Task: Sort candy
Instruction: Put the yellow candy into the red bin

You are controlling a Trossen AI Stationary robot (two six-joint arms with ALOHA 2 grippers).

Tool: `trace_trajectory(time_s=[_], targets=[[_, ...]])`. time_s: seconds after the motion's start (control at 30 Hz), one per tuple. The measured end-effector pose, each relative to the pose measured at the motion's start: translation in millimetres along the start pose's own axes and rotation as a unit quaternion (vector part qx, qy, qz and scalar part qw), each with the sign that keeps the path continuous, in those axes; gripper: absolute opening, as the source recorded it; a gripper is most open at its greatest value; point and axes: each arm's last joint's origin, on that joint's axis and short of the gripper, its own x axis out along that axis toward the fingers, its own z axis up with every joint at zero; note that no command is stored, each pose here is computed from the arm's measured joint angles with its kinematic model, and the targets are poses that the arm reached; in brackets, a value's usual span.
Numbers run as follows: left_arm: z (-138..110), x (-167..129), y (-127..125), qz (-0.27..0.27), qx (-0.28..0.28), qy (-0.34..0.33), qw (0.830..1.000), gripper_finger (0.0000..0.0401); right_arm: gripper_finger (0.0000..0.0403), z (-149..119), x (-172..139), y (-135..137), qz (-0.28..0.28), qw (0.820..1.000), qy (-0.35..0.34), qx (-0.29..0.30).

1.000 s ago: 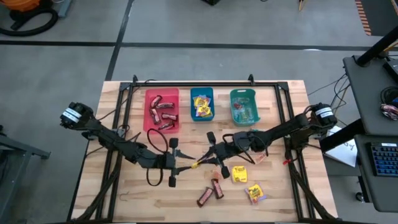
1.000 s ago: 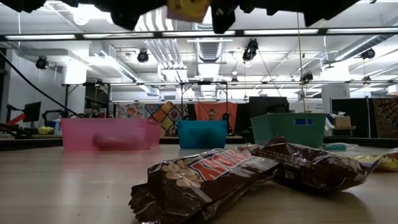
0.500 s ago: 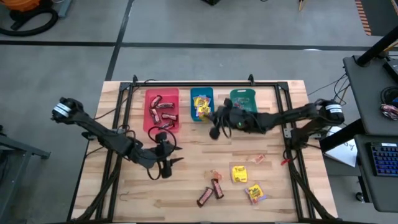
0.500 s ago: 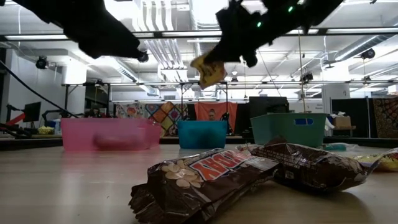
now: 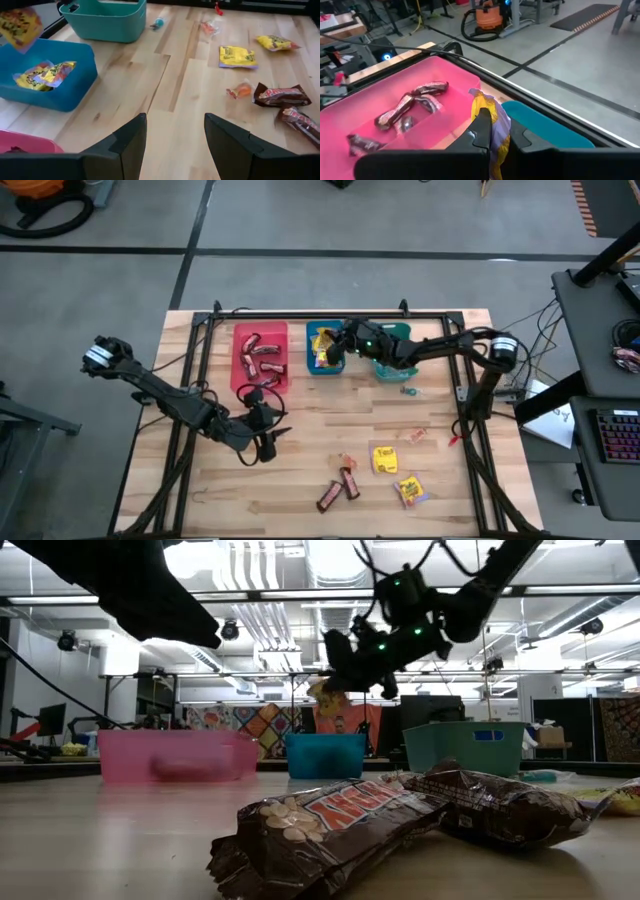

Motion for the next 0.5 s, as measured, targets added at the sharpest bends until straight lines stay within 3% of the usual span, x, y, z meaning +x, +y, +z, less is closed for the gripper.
trace_trajectory(time_s=[0.23, 0.5], targets=[[-3, 3, -1, 0.004, 0.000, 0.006, 1.000, 0.0183, 0.0009, -5, 29, 4, -0.007, 1.000, 0.010, -0.007], [-3, 3, -1, 0.004, 0.000, 0.006, 1.000, 0.0183, 0.0020, -3, 40, 6, -0.012, 1.000, 0.025, -0.007]])
